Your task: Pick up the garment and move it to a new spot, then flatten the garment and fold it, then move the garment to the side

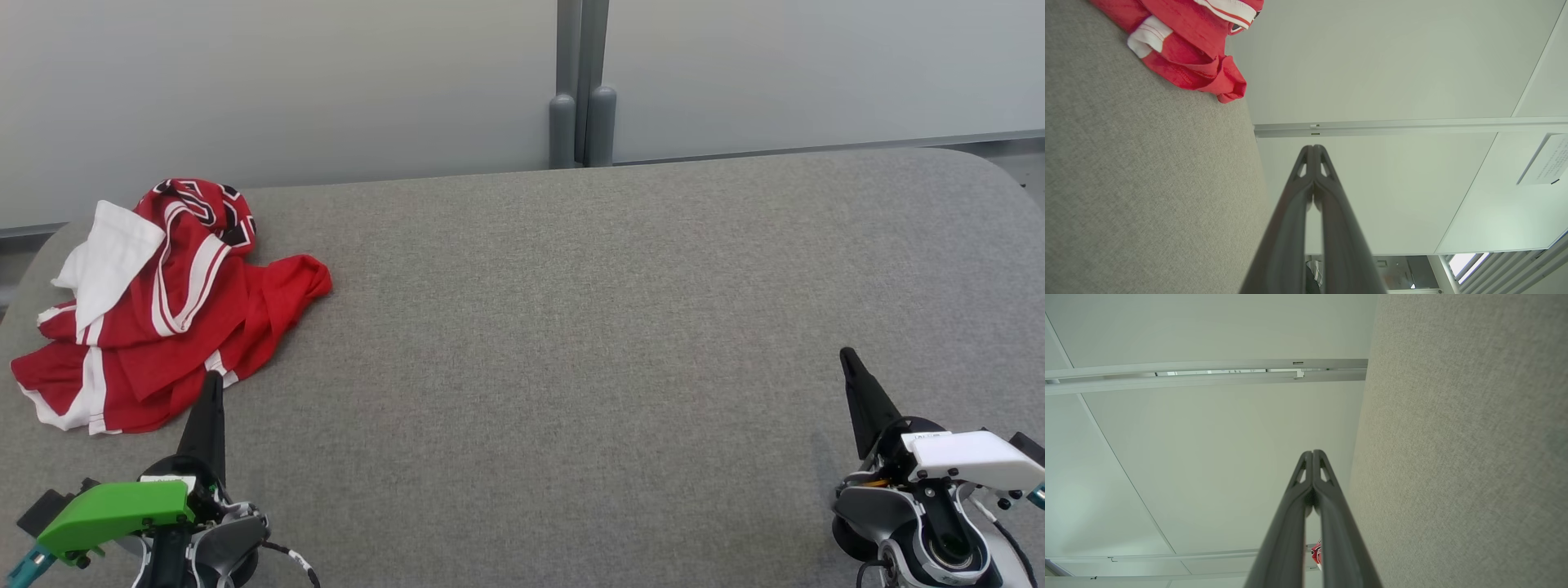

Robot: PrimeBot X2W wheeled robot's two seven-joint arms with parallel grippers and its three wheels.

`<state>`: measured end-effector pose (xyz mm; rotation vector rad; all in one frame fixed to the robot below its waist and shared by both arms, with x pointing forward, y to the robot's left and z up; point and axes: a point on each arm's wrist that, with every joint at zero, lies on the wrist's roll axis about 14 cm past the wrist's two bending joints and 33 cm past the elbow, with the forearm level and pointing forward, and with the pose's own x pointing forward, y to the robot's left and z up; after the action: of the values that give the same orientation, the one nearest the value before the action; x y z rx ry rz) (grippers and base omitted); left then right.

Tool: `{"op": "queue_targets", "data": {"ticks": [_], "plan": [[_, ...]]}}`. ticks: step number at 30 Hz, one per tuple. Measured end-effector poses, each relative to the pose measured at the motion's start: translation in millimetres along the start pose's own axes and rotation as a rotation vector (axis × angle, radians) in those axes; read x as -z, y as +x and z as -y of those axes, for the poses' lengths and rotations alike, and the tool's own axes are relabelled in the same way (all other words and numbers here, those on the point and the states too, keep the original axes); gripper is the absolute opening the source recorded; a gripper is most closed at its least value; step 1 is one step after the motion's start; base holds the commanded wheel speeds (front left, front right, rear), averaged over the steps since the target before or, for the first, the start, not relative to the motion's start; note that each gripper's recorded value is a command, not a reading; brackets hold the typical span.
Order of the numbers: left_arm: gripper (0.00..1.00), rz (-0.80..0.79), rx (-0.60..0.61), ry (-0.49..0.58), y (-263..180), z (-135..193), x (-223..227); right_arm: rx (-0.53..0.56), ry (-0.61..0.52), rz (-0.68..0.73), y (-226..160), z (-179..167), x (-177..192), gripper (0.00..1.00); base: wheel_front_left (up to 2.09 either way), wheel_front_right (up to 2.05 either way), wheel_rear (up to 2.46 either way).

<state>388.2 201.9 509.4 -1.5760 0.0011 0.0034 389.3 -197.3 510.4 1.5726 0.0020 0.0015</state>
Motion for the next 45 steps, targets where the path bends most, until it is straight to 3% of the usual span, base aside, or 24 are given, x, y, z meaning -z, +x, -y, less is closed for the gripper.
{"op": "queue_targets", "data": {"ticks": [12,13,19,28,45], "plan": [[0.00,0.000,0.000,0.000,0,0,0,0.000,0.000,0.000,0,0,0,0.00,0.00,0.00,0.00],[1.00,0.001,-0.008,-0.001,-1,-3,0,0.007,0.002,0.001,-1,3,0,1.00,0.00,0.00,0.00],[1.00,0.003,-0.104,-0.014,-17,-35,2,0.100,0.017,0.003,-16,34,3,1.00,0.00,0.00,0.00],[1.00,0.010,-0.097,0.051,-16,-31,7,0.088,-0.038,0.010,-15,30,8,1.00,0.00,0.00,0.00],[1.00,0.003,-0.035,0.370,-13,-5,17,-0.013,-0.389,0.008,-12,-3,14,1.00,0.00,0.00,0.00]]}}
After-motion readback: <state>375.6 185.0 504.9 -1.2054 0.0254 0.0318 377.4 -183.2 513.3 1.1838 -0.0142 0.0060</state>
